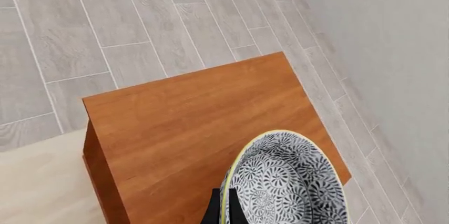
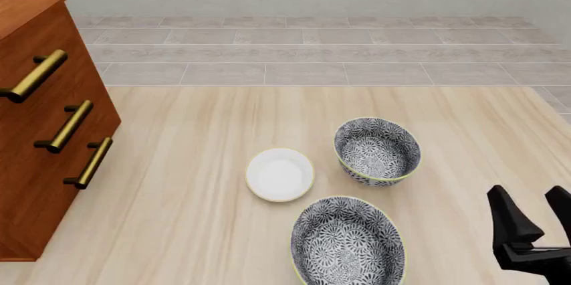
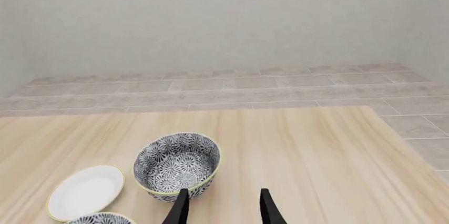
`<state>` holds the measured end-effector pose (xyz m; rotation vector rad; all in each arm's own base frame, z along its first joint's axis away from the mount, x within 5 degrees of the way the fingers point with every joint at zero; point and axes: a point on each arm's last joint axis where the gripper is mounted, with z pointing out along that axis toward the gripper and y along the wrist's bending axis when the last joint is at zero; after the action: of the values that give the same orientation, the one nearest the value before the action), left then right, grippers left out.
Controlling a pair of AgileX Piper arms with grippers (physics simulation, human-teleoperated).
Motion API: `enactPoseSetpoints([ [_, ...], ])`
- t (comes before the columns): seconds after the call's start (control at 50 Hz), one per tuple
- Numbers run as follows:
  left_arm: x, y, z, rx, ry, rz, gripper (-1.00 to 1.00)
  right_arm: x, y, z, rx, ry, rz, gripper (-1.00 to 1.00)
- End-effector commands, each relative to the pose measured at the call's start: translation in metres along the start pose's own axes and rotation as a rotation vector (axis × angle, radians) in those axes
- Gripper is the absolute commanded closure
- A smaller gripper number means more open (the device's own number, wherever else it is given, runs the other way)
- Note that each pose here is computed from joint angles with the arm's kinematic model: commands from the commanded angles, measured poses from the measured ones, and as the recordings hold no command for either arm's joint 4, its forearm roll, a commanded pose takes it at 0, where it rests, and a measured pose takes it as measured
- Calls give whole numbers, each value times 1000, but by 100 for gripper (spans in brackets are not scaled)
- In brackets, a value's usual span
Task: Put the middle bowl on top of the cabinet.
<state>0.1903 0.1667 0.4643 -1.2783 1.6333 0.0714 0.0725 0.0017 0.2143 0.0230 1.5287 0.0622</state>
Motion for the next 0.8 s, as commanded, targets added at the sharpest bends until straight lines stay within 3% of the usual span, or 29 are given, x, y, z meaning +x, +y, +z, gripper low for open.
enactPoseSetpoints([
  [0.02,-2,0,-3,10,-15,-4,100,0,0,-1,1,-1,0,-100],
  [0.26,-1,-2,-7,22,-18,-3,100,0,0,-2,1,-2,0,-100],
  [0.28,0,-3,-7,26,-19,-2,-100,0,0,-2,2,-3,0,-100],
  [0.8,-6,-5,-23,45,-54,-20,-100,0,0,-2,4,-5,1,-100],
])
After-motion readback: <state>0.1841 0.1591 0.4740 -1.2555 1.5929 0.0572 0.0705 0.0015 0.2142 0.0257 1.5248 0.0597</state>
